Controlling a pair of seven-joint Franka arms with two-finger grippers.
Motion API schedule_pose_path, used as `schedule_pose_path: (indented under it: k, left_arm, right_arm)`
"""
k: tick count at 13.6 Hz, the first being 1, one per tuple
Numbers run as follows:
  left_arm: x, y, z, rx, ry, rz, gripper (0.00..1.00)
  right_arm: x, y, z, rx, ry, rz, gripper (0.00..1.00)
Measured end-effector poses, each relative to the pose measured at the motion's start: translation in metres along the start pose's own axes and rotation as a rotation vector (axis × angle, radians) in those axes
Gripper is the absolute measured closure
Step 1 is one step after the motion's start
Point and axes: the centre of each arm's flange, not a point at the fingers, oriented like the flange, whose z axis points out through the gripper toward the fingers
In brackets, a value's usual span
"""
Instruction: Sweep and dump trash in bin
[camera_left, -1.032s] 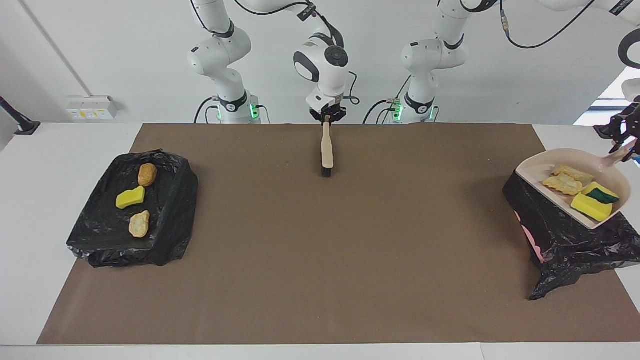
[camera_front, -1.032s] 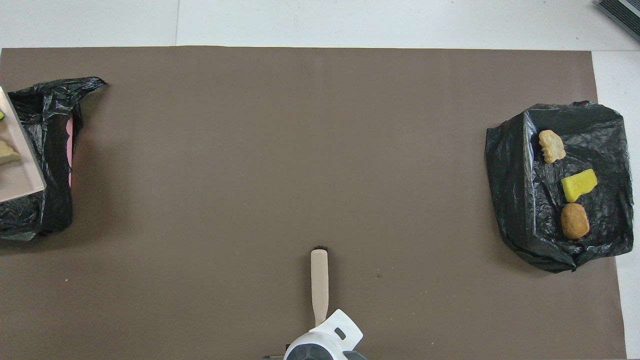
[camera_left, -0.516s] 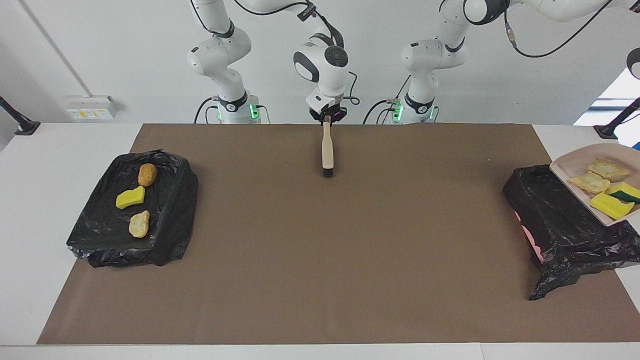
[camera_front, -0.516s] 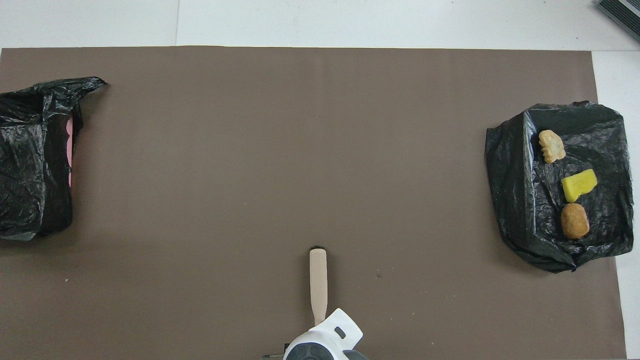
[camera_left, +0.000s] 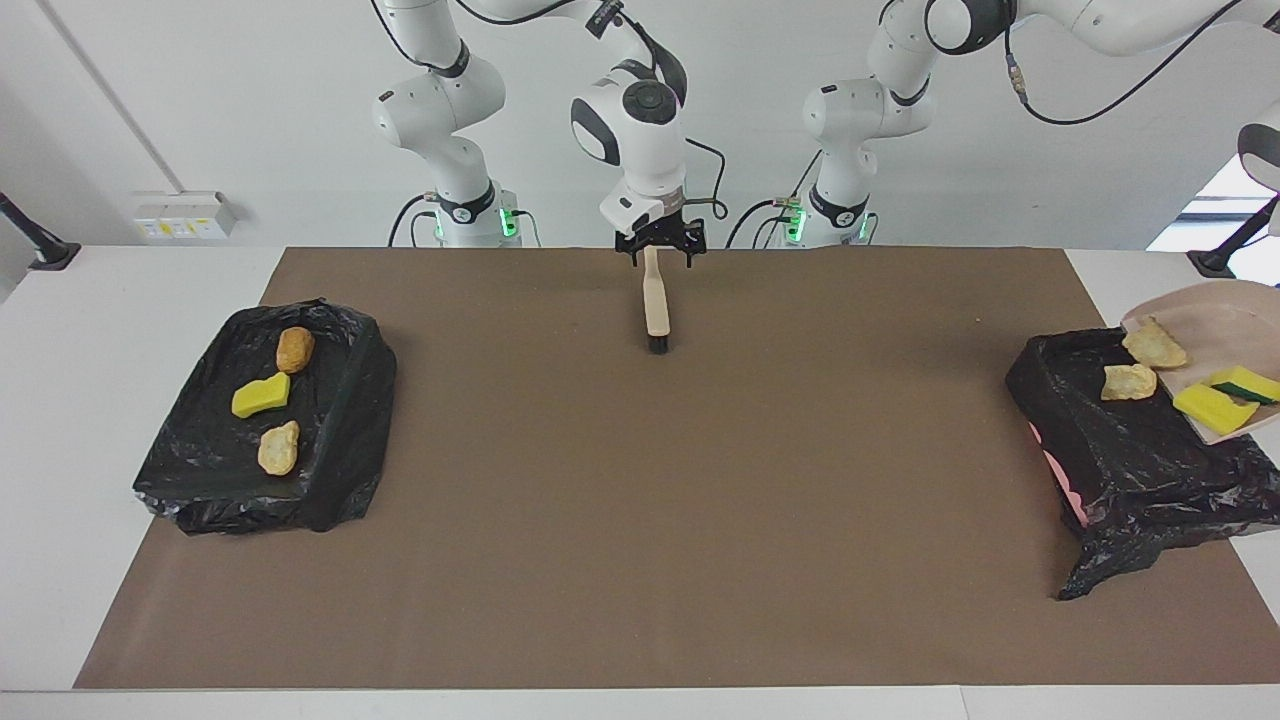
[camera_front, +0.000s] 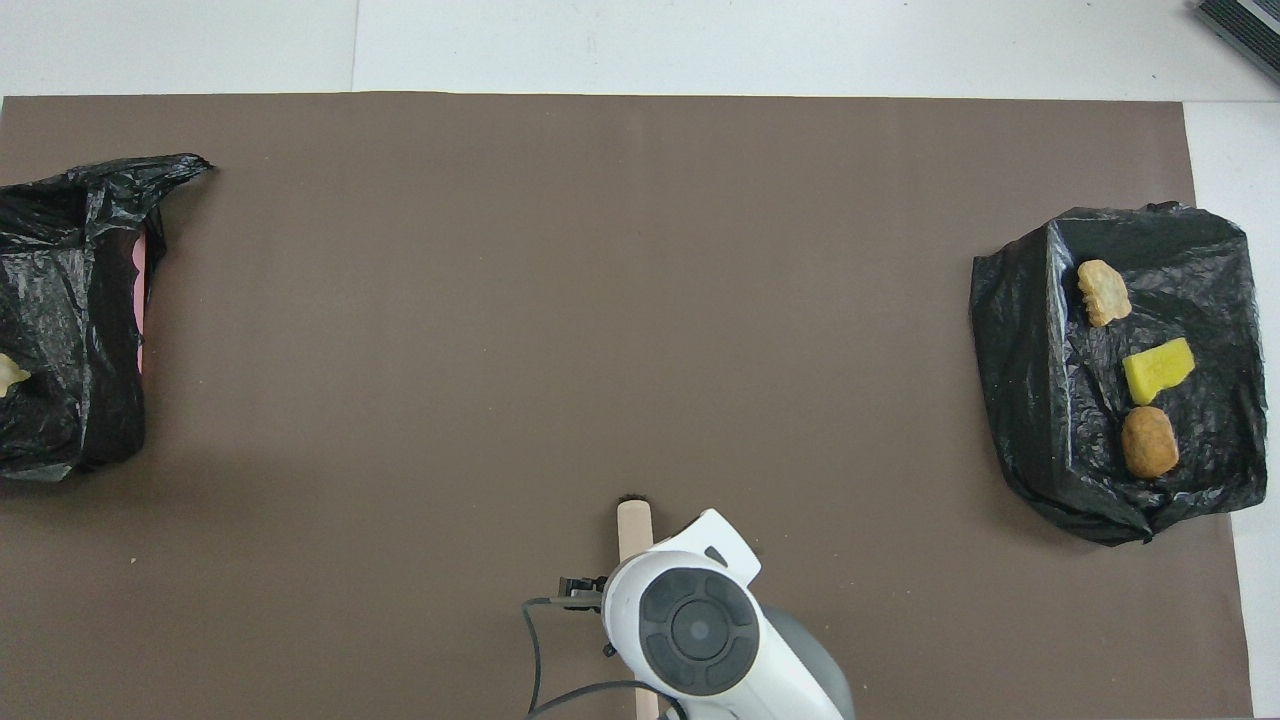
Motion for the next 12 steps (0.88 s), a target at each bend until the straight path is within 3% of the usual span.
schedule_pose_path:
  k: [2,5,8,12]
  left_arm:
    - [0.006,-0.003,-0.005,-0.023,-0.043,0.022,0.69]
    - [0.024,-0.012,-0.02,-0.057,-0.132,0.029,0.69]
    - [0.047,-0.022,-0.04,-0.071,-0.201,0.025,0.69]
    - [0.045,-0.025,-0.054,-0.053,-0.258,0.034,0.69]
  right_arm:
    - [0.038,0.022,-0.023,0.007,0.029,-0.004,0.0]
    - [0.088,0.064,-0.058,-0.078,0.093,-0.026,0.0]
    - [0.123,0.098,-0.1,-0.118,0.12,-0.048,0.0]
    - [0.154,0.143,-0.175,-0.133,0.133,-0.078,0.0]
